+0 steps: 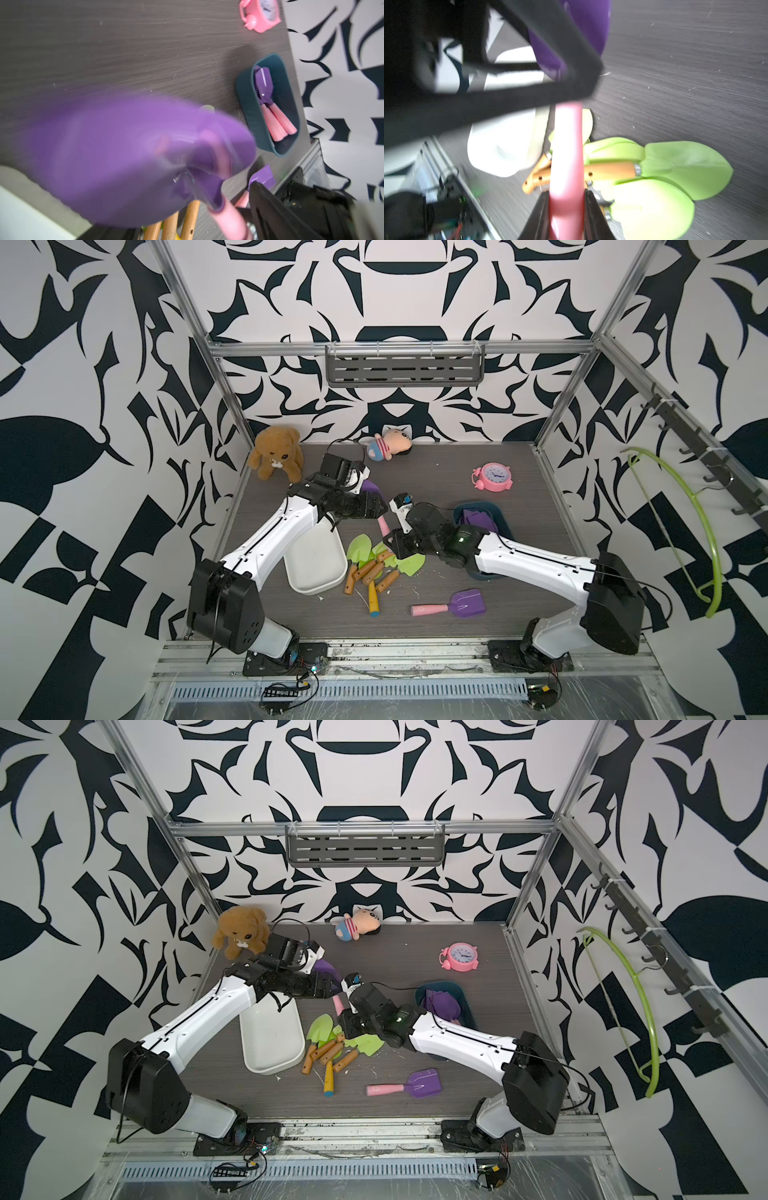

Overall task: Sort the small shovels by color and place them into the storage box
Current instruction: Pick up the shovel from the center of the board.

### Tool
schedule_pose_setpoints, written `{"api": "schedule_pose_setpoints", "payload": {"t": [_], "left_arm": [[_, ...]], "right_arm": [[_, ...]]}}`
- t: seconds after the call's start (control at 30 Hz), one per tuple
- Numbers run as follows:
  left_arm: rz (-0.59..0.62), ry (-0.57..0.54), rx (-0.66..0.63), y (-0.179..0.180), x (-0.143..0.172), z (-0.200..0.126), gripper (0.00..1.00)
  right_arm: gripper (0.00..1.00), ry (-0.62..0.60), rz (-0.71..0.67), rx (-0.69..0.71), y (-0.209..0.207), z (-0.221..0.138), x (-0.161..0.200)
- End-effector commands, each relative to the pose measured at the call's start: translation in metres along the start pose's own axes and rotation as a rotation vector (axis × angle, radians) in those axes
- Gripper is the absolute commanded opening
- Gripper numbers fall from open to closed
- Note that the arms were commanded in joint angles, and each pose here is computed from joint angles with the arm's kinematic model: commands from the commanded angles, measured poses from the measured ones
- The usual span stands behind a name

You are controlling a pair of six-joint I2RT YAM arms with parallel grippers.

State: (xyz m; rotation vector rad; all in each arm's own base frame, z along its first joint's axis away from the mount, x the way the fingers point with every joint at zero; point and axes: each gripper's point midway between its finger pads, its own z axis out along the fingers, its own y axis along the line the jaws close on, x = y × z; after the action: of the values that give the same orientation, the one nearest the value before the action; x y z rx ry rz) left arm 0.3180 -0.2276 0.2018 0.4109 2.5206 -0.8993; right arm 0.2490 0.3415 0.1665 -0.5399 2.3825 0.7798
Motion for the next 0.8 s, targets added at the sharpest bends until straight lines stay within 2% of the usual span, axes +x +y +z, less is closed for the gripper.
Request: {"api": "schedule_pose_setpoints", "payload": {"t": [0.0, 0.2, 0.3, 0.43, 0.63, 0.77], "left_arm": [[0.176, 0.004, 0.213, -0.024, 0.008, -0.021, 0.84], [0.265, -0.031, 0.361, -0.029, 0.014, -0.053, 0.78], [0.326, -0.019, 0.381, -0.029, 0.023, -0.055, 0.75], [0.348, -0.002, 0.403, -0.027, 0.031, -0.050, 0.72], [0.322, 0.002, 0.530, -0.041, 0.032, -0.052, 0.55], [0.292, 0.003, 0.606, -0.050, 0.028, -0.055, 0.36]], "right_arm": [[0.00, 0.105, -0.126, -0.102, 0.001, -0.016, 0.020], [0.00, 0.155, -0.210, -0.181, -0.006, -0.038, 0.031], [0.00, 0.153, -0.268, -0.214, -0.003, -0.051, 0.032], [0.00, 0.129, -0.321, -0.265, 0.000, -0.067, 0.030], [0.00, 0.102, -0.339, -0.312, 0.006, -0.078, 0.025], [0.00, 0.107, -0.345, -0.343, 0.011, -0.079, 0.024]]}}
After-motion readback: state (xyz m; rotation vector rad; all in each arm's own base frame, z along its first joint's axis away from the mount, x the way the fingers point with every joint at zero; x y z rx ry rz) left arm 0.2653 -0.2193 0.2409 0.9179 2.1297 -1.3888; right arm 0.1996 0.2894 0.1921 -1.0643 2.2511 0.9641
